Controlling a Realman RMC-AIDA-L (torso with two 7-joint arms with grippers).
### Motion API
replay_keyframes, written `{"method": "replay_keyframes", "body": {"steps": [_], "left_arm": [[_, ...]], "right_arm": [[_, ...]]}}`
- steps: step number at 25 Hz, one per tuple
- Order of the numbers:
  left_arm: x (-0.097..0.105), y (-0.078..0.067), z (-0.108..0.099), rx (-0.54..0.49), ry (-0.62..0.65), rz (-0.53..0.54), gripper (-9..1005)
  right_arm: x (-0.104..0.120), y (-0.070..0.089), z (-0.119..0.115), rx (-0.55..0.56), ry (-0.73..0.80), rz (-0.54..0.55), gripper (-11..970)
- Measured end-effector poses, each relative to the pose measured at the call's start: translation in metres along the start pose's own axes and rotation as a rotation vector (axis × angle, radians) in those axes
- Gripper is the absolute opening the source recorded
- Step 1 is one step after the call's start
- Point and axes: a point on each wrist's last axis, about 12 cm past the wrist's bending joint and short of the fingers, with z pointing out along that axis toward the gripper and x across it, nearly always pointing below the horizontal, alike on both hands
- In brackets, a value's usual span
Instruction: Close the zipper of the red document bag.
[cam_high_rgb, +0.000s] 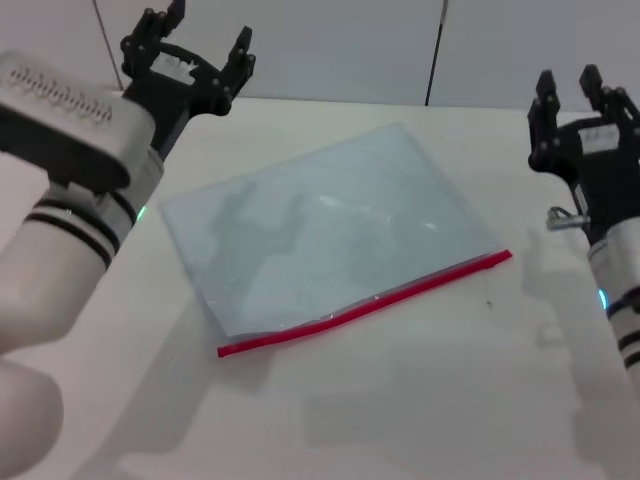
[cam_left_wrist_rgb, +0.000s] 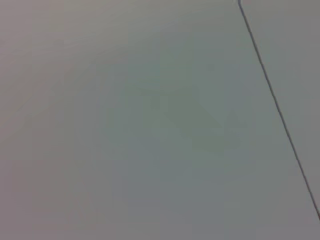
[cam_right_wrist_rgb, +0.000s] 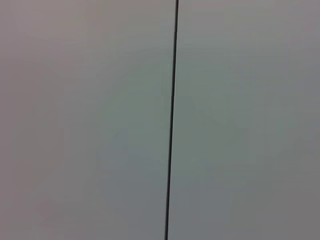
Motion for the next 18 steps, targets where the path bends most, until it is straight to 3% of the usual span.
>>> {"method": "replay_keyframes", "body": {"steps": [7, 18], "left_arm": [[0.013, 0.004, -0.014, -0.054, -0.101, -0.077, 742], [0.019, 0.009, -0.012, -0.062, -0.098, -0.076, 742]], "right_arm": [[0.005, -0.003, -0.005, 0.016, 0.014, 0.010, 404], [0.004, -0.003, -0.008, -0.005, -0.032, -0.031, 404]]}}
